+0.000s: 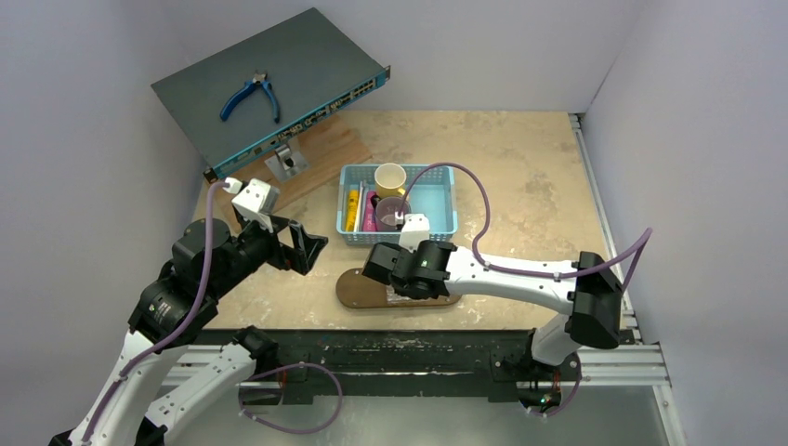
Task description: Prepare toiletry sets of a toothbrush and toothpaste on the tray
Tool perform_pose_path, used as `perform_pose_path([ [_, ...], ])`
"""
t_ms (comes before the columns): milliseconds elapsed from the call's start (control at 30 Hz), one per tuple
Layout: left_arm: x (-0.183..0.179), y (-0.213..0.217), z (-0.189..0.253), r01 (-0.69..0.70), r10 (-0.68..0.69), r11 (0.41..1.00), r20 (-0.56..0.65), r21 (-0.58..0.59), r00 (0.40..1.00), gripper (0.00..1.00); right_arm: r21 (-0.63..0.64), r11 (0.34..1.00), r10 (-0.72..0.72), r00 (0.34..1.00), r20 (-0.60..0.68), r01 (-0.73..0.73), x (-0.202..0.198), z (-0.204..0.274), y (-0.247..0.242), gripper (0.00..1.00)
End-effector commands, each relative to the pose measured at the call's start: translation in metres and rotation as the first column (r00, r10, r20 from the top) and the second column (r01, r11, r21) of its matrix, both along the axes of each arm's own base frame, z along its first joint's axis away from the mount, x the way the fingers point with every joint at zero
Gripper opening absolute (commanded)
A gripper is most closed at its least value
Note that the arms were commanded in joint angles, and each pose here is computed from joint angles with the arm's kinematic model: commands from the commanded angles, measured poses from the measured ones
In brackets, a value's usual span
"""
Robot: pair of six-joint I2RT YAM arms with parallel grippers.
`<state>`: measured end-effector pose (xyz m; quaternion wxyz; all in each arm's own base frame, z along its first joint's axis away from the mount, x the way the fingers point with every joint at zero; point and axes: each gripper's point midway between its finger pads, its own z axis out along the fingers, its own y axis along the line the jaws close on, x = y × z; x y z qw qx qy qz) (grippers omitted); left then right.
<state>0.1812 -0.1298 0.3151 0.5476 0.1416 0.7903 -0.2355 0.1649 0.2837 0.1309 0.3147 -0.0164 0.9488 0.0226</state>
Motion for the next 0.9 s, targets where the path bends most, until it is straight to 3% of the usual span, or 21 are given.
perform_pose_path([
  [0,0.002,0.001,0.003,-0.008,0.008,1.000,0.015,-0.001,1.000,0.98,0.057,0.998,-0.013,1.000,0.018,0.012,0.004,0.006,0.013,0.00],
  [867,0.003,0.000,0.001,-0.008,0.008,1.000,0.007,0.006,1.000,0.98,0.021,1.000,0.012,1.000,-0.005,-0.012,0.003,-0.016,0.018,0.01],
])
